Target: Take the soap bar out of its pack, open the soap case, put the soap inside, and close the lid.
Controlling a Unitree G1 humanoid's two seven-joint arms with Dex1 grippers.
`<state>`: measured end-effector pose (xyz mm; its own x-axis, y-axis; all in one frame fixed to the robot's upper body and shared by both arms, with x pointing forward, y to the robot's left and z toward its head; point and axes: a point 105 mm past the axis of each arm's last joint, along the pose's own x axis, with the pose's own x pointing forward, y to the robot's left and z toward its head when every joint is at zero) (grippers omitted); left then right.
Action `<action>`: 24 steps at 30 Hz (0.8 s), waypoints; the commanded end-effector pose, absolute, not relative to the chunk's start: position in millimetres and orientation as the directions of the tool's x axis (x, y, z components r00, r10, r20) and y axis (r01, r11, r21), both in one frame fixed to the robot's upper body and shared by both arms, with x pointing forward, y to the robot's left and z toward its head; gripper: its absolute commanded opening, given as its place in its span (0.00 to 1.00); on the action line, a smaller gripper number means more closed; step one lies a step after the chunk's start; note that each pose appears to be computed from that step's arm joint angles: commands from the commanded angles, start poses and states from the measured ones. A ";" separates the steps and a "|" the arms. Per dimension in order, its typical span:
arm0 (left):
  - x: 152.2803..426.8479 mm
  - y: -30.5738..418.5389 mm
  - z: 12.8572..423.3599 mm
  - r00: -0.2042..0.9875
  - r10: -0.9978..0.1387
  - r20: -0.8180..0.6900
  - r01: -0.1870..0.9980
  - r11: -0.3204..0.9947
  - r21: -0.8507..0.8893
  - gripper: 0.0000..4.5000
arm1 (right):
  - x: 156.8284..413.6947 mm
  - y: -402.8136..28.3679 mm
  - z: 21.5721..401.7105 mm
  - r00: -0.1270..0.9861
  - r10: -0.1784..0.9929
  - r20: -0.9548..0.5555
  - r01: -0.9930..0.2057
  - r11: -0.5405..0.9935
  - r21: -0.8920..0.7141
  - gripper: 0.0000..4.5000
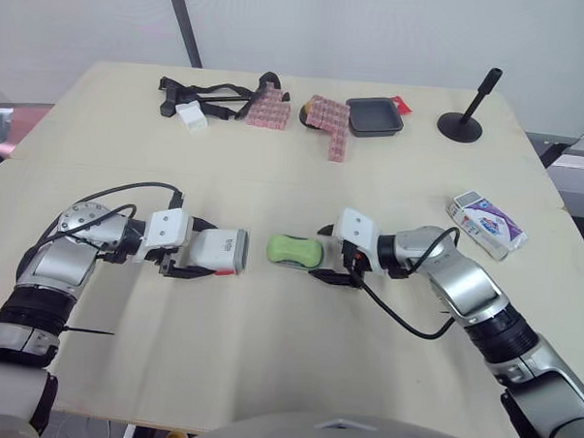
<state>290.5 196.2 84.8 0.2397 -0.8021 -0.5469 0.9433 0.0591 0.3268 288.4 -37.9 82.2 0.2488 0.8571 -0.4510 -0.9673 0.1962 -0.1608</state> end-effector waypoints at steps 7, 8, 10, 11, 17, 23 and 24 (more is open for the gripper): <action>295.0 197.4 97.6 0.271 -0.802 -0.532 0.923 0.060 0.379 0.77 | 292.8 -33.9 86.9 0.237 0.869 -0.434 -0.969 0.182 -0.166 1.00; 295.3 197.2 97.6 0.271 -0.802 -0.532 0.923 0.059 0.381 0.77 | 293.6 -34.5 85.9 0.239 0.867 -0.437 -0.969 0.184 -0.164 1.00; 295.6 197.0 97.6 0.272 -0.802 -0.532 0.922 0.059 0.383 0.77 | 294.3 -34.9 86.0 0.242 0.869 -0.433 -0.968 0.185 -0.169 1.00; 295.8 197.1 97.4 0.273 -0.801 -0.532 0.922 0.060 0.383 0.77 | 294.9 -35.3 86.2 0.246 0.869 -0.430 -0.967 0.189 -0.171 0.94; 296.4 198.3 96.2 0.276 -0.797 -0.538 0.921 0.060 0.384 0.77 | 294.9 -35.4 84.1 0.242 0.869 -0.431 -0.969 0.193 -0.154 0.69; 297.1 198.9 95.6 0.279 -0.794 -0.540 0.919 0.058 0.389 0.77 | 294.4 -37.9 84.6 0.244 0.868 -0.432 -0.968 0.191 -0.162 0.69; 297.3 198.8 95.4 0.279 -0.794 -0.540 0.919 0.058 0.390 0.77 | 294.2 -39.2 84.7 0.245 0.867 -0.434 -0.967 0.189 -0.169 0.69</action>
<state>293.6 195.9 87.2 0.2572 -0.7993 -0.5431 0.9334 0.0598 0.3539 292.7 -35.6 77.5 0.2346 0.8637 -0.4461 -0.9714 0.1914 -0.1402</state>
